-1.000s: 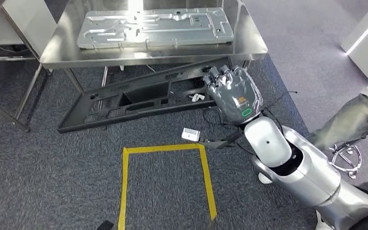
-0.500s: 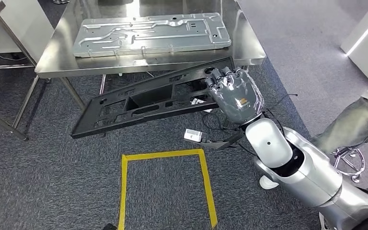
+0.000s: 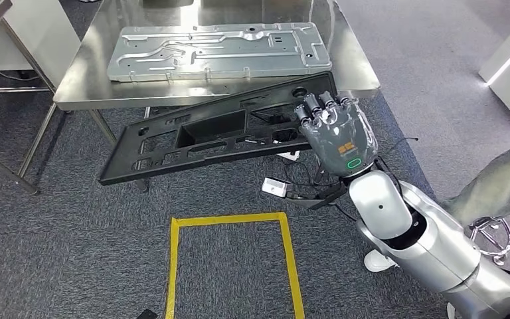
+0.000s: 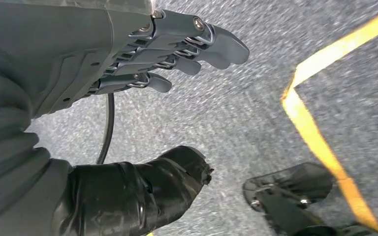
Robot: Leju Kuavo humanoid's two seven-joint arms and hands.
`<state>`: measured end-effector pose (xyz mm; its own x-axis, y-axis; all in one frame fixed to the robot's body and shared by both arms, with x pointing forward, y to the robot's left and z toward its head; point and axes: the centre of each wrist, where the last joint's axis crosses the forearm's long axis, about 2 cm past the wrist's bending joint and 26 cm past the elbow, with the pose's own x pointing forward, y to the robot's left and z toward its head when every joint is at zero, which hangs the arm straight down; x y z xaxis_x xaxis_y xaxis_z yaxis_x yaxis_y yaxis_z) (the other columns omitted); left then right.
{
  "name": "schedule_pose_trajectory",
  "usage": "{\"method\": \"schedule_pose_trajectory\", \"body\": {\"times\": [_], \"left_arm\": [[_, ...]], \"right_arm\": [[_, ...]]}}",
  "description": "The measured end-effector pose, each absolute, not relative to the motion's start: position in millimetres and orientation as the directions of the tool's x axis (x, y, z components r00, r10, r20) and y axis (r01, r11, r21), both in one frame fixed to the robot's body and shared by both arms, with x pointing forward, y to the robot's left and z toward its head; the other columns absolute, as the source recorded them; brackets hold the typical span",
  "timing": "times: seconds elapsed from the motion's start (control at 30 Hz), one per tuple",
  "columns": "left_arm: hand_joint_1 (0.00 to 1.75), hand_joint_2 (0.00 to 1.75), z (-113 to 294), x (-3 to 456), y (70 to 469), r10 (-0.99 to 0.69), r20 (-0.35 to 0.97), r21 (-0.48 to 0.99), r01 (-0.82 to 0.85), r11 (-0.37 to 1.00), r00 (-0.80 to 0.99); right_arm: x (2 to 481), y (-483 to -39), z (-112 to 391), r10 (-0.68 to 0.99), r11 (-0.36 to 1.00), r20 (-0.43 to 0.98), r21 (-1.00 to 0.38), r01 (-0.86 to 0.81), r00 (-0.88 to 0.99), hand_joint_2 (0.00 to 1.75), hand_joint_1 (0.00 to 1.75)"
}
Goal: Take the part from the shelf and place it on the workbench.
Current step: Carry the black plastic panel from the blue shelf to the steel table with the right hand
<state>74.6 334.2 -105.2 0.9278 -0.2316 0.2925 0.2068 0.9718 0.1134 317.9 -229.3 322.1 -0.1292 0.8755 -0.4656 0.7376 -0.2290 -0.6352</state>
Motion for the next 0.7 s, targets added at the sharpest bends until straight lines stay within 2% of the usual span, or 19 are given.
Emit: {"method": "schedule_pose_trajectory", "body": {"times": [0.17,0.43,0.7], "left_arm": [[0.00,1.75,-105,76,333,-0.233,0.295,0.113,0.208,0.972,0.927],[0.00,1.75,-106,73,332,-0.243,0.308,0.118,0.217,0.969,0.920],[0.00,1.75,-106,74,331,-0.250,0.324,0.119,0.223,0.968,0.913]], "right_arm": [[317,-234,321,0.882,-0.219,-0.458,-0.613,0.759,-0.114,1.75,1.75],[306,-246,315,0.930,-0.056,-0.337,-0.529,0.847,-0.149,1.75,1.75],[303,-257,310,0.948,-0.041,-0.290,-0.522,0.852,-0.132,1.75,1.75]]}}
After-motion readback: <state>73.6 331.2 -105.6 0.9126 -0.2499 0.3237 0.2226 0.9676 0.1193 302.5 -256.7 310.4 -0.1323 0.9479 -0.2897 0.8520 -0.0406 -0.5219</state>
